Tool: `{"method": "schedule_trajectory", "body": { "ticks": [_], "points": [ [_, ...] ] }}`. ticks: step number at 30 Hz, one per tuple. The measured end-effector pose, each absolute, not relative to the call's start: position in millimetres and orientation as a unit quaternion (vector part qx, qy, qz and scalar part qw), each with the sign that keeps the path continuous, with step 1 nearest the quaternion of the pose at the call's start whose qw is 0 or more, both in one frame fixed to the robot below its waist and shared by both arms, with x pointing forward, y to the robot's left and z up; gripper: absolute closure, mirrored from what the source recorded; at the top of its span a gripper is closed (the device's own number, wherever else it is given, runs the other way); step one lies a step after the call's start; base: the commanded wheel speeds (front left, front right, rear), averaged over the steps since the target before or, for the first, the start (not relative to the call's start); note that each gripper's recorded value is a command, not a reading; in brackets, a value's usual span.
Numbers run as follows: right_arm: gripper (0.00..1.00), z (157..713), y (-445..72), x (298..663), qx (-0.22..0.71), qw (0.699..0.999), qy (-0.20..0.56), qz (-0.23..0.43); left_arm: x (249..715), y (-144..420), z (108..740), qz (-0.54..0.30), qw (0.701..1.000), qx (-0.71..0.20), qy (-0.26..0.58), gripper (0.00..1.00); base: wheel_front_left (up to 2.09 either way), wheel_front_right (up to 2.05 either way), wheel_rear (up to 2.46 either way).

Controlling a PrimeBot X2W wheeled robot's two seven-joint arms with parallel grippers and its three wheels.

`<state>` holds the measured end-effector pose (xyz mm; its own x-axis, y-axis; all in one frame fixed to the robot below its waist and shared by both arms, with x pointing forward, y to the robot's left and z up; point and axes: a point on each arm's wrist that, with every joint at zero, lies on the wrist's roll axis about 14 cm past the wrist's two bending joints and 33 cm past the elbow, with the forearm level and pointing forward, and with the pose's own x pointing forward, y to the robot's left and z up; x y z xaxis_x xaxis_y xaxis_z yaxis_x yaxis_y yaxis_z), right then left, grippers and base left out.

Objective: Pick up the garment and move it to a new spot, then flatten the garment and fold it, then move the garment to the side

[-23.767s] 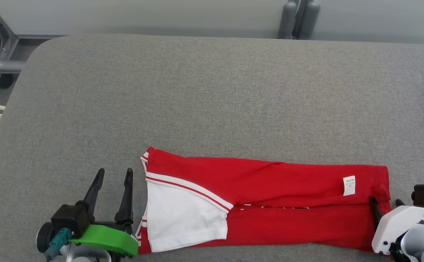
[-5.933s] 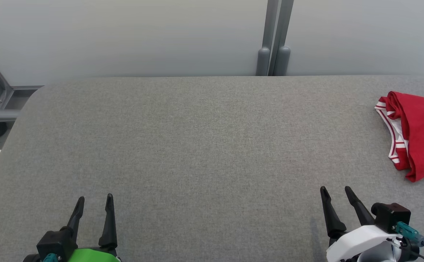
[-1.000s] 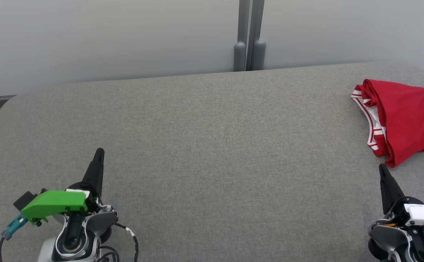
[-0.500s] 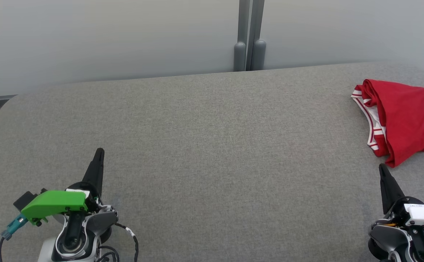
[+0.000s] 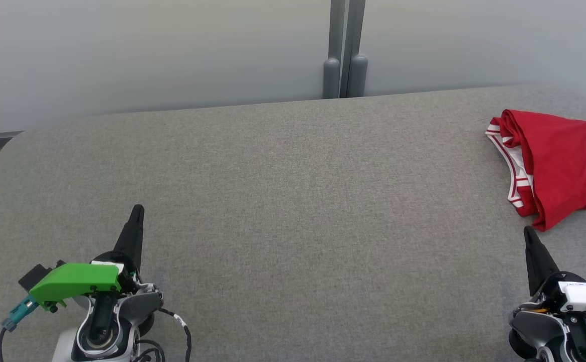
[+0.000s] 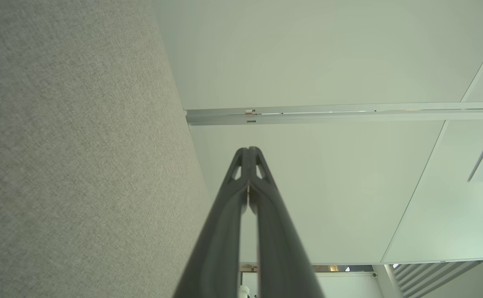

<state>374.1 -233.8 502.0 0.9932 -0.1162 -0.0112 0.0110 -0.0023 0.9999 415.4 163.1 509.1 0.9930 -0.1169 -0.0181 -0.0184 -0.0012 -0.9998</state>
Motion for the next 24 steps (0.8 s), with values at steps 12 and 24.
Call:
{"method": "schedule_trajectory", "body": {
  "ticks": [12,24],
  "points": [
    [1.00,502.0,-233.8,374.2,0.706,0.705,-0.037,-0.045,415.4,163.1,509.1,-0.035,0.705,-0.707,0.048,1.00,0.00,0.00,0.00],
    [1.00,502.0,-233.8,374.2,0.706,0.705,-0.037,-0.045,415.5,163.1,509.1,-0.035,0.705,-0.707,0.048,1.00,0.00,0.00,0.00]
  ]
}}
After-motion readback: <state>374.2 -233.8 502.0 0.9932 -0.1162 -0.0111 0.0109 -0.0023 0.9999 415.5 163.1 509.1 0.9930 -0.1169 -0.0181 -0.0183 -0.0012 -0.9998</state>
